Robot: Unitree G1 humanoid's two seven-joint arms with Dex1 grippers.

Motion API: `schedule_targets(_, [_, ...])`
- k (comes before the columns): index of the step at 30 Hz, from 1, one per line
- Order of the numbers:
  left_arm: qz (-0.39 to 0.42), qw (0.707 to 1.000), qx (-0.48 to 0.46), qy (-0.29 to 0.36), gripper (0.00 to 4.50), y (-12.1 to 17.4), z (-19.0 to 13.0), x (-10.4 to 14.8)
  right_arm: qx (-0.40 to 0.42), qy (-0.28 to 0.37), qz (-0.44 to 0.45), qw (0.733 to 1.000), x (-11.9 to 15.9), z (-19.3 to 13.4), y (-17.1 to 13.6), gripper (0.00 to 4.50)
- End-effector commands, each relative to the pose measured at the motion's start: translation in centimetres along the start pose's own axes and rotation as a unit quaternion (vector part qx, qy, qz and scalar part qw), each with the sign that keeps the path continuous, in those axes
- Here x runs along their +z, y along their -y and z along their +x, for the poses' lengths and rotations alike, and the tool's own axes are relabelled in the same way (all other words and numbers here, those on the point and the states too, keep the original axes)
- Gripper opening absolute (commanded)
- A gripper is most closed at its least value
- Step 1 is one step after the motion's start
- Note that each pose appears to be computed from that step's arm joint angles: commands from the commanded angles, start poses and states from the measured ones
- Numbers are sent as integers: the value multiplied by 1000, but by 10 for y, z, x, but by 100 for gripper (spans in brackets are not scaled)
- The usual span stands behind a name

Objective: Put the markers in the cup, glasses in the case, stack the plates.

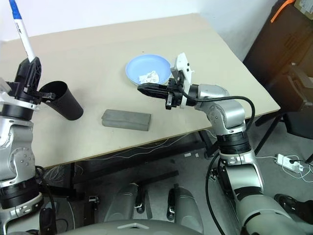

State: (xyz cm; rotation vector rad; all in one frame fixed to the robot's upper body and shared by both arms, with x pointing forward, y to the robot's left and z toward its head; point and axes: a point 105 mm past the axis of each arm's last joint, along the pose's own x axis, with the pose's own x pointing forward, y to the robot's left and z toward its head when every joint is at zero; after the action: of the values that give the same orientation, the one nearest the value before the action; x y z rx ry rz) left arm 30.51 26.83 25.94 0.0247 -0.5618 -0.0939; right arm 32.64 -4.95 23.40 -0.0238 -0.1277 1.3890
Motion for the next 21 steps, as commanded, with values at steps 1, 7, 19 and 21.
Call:
schedule_targets(1, [2, 1000, -6, 26, 32, -7, -1, 15, 5, 13, -30, 999, 14, 0, -5, 0])
schedule_targets(7, [16, 1000, 23, 2, 32, -23, -20, 13, -1, 6, -31, 999, 10, -3, -5, 0])
schedule_targets(19, [16, 998, 26, -50, 32, -27, -30, -17, 1, -6, -22, 1000, 1, 0, -3, 0])
schedule_targets(21, [7, 998, 27, -48, 32, -26, -26, -20, -1, -10, -22, 1000, 0, 0, -2, 0])
